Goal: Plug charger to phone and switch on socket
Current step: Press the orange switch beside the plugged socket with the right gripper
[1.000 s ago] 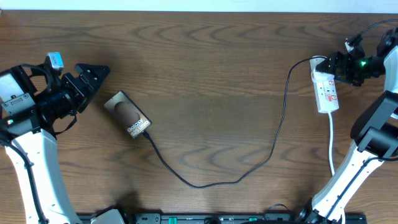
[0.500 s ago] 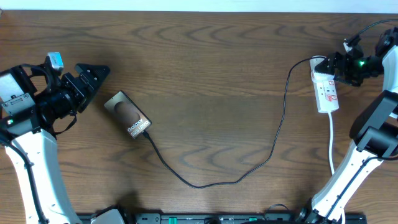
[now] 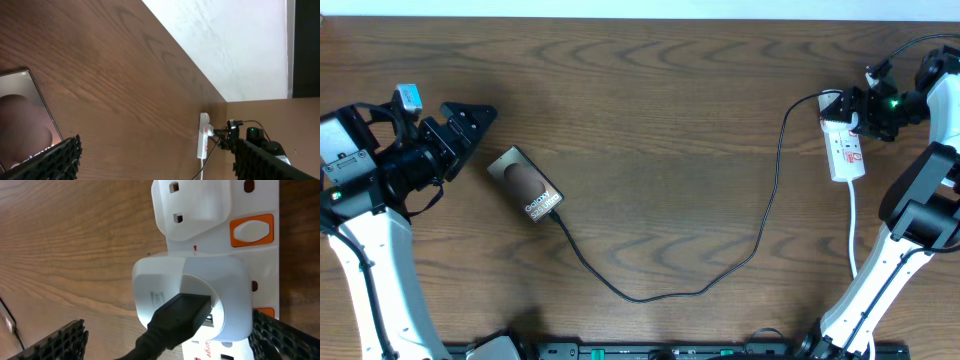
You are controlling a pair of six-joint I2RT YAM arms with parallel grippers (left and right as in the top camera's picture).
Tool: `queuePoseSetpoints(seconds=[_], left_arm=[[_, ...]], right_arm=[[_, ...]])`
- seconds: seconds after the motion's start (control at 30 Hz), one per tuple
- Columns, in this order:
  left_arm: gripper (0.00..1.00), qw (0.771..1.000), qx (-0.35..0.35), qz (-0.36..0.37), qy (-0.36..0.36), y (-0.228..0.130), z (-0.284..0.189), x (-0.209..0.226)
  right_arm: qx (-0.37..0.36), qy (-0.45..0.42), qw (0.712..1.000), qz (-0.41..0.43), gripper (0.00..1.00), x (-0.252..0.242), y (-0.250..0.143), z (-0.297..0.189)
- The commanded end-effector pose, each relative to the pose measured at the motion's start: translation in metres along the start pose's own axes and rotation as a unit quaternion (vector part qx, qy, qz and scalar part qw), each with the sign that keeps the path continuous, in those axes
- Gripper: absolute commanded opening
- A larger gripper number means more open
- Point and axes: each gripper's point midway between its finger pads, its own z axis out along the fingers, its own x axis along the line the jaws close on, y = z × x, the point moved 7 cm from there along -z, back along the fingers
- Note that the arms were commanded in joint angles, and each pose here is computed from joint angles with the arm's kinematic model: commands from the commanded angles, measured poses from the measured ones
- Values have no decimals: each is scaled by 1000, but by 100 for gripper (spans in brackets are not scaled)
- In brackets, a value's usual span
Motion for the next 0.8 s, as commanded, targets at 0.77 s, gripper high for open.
queuePoseSetpoints(seconds=[0.77], left_arm=[[94,1000,0,9,-4,-1,-1,-1]], right_arm=[[19,58,998,23,99,15,-8,34]])
